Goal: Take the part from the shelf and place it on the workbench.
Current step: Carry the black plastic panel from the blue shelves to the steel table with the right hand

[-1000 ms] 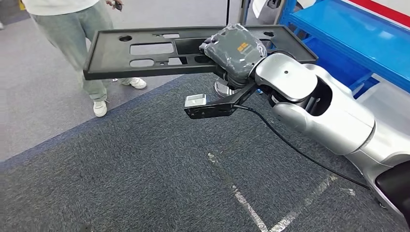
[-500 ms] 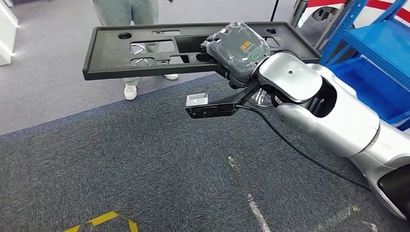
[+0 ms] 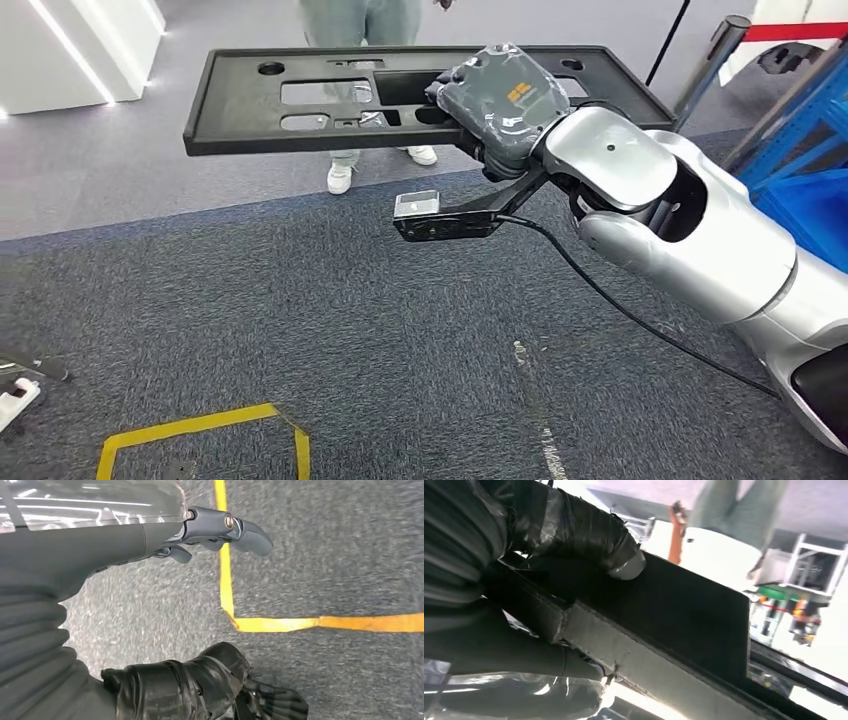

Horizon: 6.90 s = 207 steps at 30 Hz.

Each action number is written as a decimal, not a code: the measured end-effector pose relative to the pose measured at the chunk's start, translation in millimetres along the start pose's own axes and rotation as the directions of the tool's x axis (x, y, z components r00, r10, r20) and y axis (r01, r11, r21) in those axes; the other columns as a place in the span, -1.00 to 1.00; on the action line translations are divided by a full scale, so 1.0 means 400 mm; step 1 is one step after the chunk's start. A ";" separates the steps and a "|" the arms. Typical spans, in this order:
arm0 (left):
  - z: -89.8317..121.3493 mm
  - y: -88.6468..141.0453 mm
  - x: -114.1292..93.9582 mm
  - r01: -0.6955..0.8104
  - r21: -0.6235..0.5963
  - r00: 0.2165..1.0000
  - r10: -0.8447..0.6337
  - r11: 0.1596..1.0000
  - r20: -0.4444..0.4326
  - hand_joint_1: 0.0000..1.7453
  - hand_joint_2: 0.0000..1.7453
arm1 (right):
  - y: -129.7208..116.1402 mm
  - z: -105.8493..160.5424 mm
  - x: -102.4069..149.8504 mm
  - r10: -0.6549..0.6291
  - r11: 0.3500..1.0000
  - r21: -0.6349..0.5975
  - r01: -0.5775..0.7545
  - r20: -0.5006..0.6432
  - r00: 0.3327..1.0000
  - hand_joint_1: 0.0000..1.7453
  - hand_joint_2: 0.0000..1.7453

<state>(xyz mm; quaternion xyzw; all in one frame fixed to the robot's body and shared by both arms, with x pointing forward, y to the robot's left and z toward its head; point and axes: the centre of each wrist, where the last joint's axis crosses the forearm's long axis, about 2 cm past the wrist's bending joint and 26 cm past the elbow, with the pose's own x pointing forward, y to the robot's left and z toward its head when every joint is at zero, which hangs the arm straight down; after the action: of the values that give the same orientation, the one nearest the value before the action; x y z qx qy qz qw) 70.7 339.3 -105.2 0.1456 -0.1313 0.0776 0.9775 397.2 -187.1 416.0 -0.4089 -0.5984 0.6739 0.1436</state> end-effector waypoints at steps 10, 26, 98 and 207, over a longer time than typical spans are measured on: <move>0.000 0.002 -0.003 -0.003 0.002 0.999 0.003 1.000 -0.054 -1.00 1.00 | -0.001 0.003 -0.002 0.013 1.000 0.006 -0.013 -0.011 1.000 1.00 1.00; -0.002 0.010 -0.003 0.005 -0.013 0.998 -0.006 1.000 -0.061 -1.00 1.00 | -0.026 0.006 -0.033 0.030 1.000 0.005 -0.030 -0.021 0.999 1.00 1.00; 0.001 -0.006 -0.005 0.000 -0.036 0.996 -0.003 0.999 -0.084 -1.00 1.00 | -0.013 -0.058 -0.016 0.008 1.000 0.023 -0.009 0.012 1.000 1.00 1.00; -0.001 0.004 0.000 -0.021 0.009 0.990 0.022 1.000 -0.142 -1.00 1.00 | -0.072 -0.150 -0.066 -0.014 0.996 0.089 0.013 0.008 1.000 1.00 1.00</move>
<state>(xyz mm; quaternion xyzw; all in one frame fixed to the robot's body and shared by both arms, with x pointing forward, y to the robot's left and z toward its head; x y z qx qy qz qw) 70.5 340.7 -105.1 0.1418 -0.0625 0.0986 0.9830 448.7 -156.8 455.7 -0.3952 -0.5712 0.7006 0.1635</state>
